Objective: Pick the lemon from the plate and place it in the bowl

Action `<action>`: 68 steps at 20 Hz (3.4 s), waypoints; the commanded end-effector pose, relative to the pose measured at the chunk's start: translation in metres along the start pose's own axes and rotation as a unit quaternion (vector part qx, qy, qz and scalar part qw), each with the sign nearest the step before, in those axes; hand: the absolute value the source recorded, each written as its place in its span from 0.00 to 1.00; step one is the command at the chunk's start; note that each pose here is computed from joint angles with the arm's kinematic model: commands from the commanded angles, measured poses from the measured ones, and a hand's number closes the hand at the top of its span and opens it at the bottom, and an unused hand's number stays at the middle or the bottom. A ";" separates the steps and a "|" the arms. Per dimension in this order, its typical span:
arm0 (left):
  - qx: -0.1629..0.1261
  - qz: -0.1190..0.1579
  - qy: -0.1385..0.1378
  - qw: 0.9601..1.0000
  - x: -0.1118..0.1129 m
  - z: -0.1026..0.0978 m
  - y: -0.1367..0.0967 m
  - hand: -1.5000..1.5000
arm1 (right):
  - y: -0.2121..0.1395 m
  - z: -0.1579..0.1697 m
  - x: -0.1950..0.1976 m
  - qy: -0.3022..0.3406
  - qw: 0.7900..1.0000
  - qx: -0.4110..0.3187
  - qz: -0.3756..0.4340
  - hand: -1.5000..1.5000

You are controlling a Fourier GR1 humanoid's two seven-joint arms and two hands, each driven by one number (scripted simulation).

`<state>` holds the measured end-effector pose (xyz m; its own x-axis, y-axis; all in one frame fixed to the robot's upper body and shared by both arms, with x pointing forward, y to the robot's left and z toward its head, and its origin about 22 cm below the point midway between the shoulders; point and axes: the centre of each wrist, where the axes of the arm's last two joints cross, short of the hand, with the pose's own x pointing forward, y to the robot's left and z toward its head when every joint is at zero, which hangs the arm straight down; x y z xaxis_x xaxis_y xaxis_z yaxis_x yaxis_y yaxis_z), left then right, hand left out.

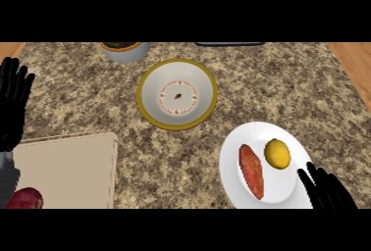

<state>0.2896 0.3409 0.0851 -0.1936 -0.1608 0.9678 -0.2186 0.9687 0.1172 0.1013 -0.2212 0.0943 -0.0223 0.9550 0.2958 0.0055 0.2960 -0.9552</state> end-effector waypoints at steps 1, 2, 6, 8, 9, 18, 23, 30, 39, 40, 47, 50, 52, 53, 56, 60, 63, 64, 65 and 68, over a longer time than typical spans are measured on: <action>-0.014 0.006 -0.008 1.000 0.000 0.001 -0.018 0.50 | -0.022 0.021 0.025 0.047 0.998 0.038 0.033 0.00; -0.015 0.003 -0.003 1.000 -0.005 0.003 -0.007 0.50 | -0.034 0.019 0.034 0.052 0.997 0.042 0.034 0.00; -0.009 0.009 -0.007 1.000 -0.011 -0.017 -0.005 0.50 | -0.026 -0.005 0.042 0.065 0.996 0.046 0.049 0.00; -0.012 0.008 -0.003 1.000 -0.004 -0.011 -0.003 0.50 | -0.029 0.004 0.047 0.066 0.995 0.052 0.045 0.00; -0.013 0.016 -0.010 1.000 -0.005 0.002 -0.017 0.50 | -0.029 -0.001 0.044 0.064 0.995 0.059 0.039 0.00; -0.017 0.008 -0.004 1.000 -0.008 -0.009 -0.019 0.50 | 0.015 -0.041 0.035 0.084 0.994 0.063 0.030 0.00; -0.021 0.007 -0.007 1.000 -0.010 -0.007 0.008 0.50 | 0.031 -0.060 -0.001 0.100 0.992 0.064 0.036 0.00; -0.011 0.006 -0.002 1.000 0.010 0.009 -0.011 0.50 | 0.043 -0.065 -0.016 0.084 0.994 0.060 0.019 0.00; -0.021 0.004 -0.006 1.000 -0.007 0.001 -0.012 0.50 | 0.047 -0.076 -0.040 0.070 0.994 0.072 0.035 0.00; -0.014 0.012 0.001 1.000 -0.005 -0.015 -0.011 0.50 | 0.054 -0.088 -0.046 0.077 0.993 0.076 0.039 0.00; -0.019 0.009 0.000 1.000 -0.008 0.001 -0.018 0.50 | 0.072 -0.103 -0.012 0.077 0.993 0.084 0.038 0.00; -0.023 0.011 -0.012 1.000 0.006 0.006 -0.001 0.50 | 0.071 -0.107 -0.029 0.087 0.992 0.089 0.032 0.00; -0.021 0.018 0.006 1.000 0.008 -0.002 -0.018 0.50 | 0.080 -0.111 -0.038 0.096 0.991 0.086 0.031 0.00; -0.023 0.007 -0.003 1.000 -0.007 -0.002 -0.003 0.50 | 0.081 -0.102 -0.045 0.096 0.991 0.091 0.036 0.00; -0.015 0.004 -0.002 1.000 -0.004 -0.006 -0.001 0.50 | 0.083 -0.121 -0.048 0.118 0.988 0.097 0.028 0.00; -0.017 0.011 0.002 1.000 0.000 -0.001 0.020 0.50 | 0.094 -0.114 -0.052 0.122 0.986 0.103 0.040 0.00; -0.017 0.013 -0.005 1.000 -0.023 0.002 -0.016 0.50 | 0.102 -0.139 -0.060 0.095 0.991 0.083 0.045 1.00; -0.023 0.007 -0.008 1.000 -0.007 0.010 -0.003 0.50 | 0.097 -0.123 -0.052 0.077 0.994 0.062 0.048 1.00; -0.019 0.007 -0.005 1.000 -0.009 -0.008 -0.003 0.50 | 0.086 -0.124 -0.066 0.076 0.995 0.046 0.048 1.00; -0.017 0.005 -0.008 1.000 -0.004 0.001 -0.017 0.50 | 0.082 -0.114 -0.063 0.064 0.995 0.036 0.061 1.00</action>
<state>0.2937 0.3344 0.0816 -0.2102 -0.1491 0.9662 -0.1791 0.9775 0.1119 0.2252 -0.2472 -0.0019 0.1273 0.9716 0.1993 -0.1202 0.2146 -0.9693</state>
